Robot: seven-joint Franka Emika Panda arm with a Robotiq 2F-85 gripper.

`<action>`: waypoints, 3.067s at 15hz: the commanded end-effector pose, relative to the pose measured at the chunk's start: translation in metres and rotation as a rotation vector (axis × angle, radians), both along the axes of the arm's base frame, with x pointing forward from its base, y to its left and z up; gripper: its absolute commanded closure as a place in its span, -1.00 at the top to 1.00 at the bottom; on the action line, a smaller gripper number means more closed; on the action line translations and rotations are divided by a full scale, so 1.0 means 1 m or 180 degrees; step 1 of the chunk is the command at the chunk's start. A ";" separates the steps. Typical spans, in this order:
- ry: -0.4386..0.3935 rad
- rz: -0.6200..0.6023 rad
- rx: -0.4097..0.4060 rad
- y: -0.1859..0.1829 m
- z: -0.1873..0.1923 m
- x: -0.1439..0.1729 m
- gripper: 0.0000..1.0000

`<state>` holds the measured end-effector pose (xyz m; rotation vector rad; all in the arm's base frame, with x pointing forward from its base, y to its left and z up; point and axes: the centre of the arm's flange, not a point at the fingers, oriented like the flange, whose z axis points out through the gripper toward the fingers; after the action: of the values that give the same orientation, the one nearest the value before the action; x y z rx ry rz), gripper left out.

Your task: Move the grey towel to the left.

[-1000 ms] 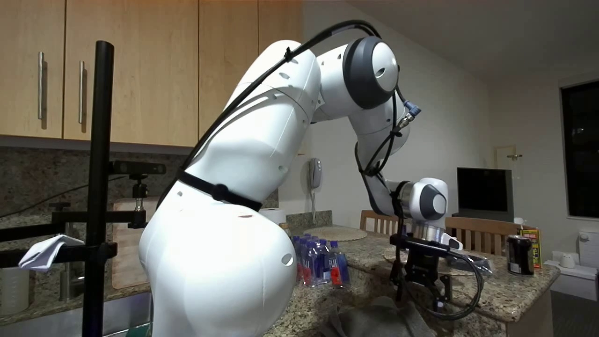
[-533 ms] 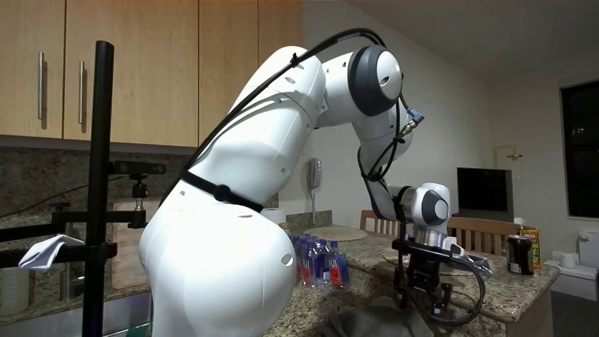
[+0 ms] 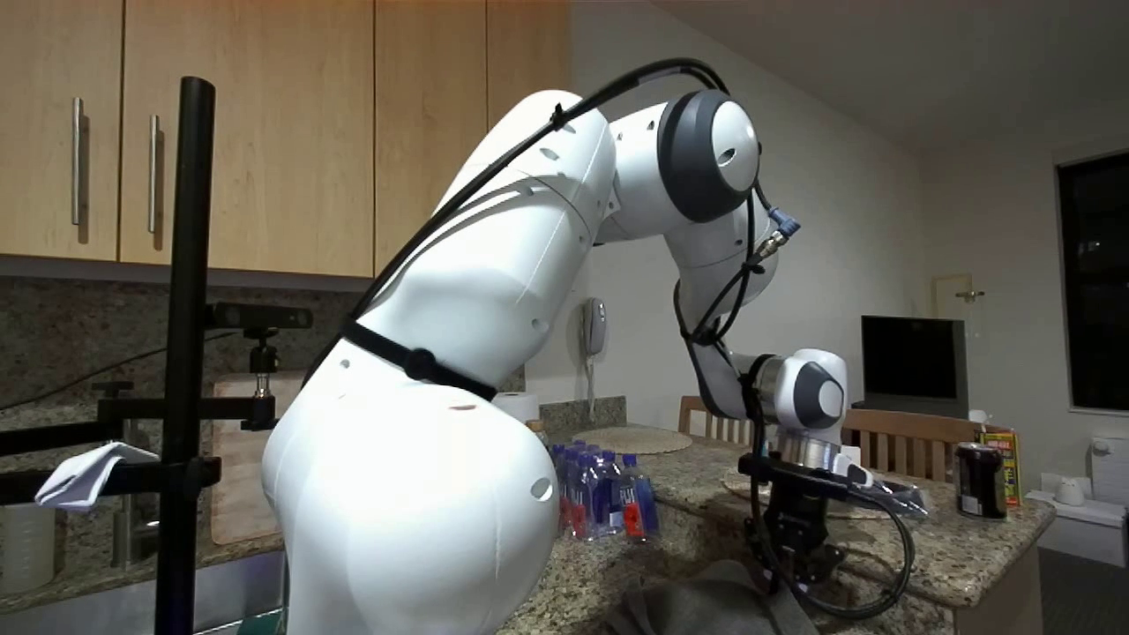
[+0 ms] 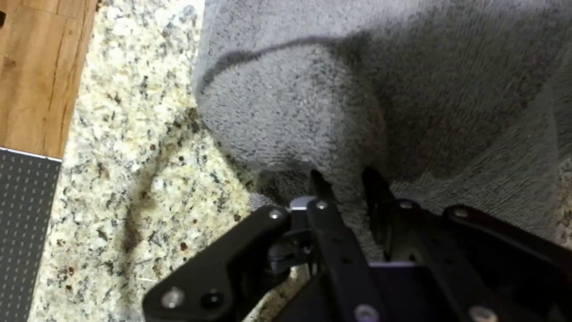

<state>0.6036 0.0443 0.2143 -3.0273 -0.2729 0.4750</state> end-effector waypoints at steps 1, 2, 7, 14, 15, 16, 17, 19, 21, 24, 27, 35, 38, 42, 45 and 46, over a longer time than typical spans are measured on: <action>0.0074 0.0017 -0.0099 -0.003 0.003 -0.001 -0.87; 0.0127 0.0024 -0.0117 -0.003 0.004 -0.001 -0.89; 0.0463 -0.0007 -0.0205 -0.002 0.017 -0.004 -0.83; 0.0396 -0.0052 -0.0077 0.025 0.056 -0.001 -0.83; 0.0326 -0.0043 -0.0054 0.032 0.061 -0.001 -0.83; 0.0273 -0.0049 -0.0046 0.040 0.066 -0.001 -0.83; 0.0220 -0.0032 -0.0054 0.051 0.072 -0.003 -0.83; 0.0141 0.0017 -0.0102 0.071 0.083 -0.010 -0.82; 0.0081 0.0057 -0.0151 0.094 0.092 -0.020 -0.83; -0.0005 0.0014 -0.0279 0.136 0.100 -0.039 -0.82; -0.0103 -0.0180 -0.0432 0.180 0.100 -0.061 -0.82; -0.0222 -0.0617 -0.0609 0.245 0.091 -0.097 -0.81; -0.0192 -0.0701 -0.0622 0.257 0.091 -0.101 -0.82; -0.0424 -0.0943 -0.0590 0.287 0.094 -0.110 -0.83; -0.0647 -0.1217 -0.0554 0.325 0.090 -0.121 -0.82; -0.0770 -0.1346 -0.0560 0.338 0.089 -0.124 -0.83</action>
<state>0.4965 0.3543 0.3071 -3.1718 0.2608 0.2672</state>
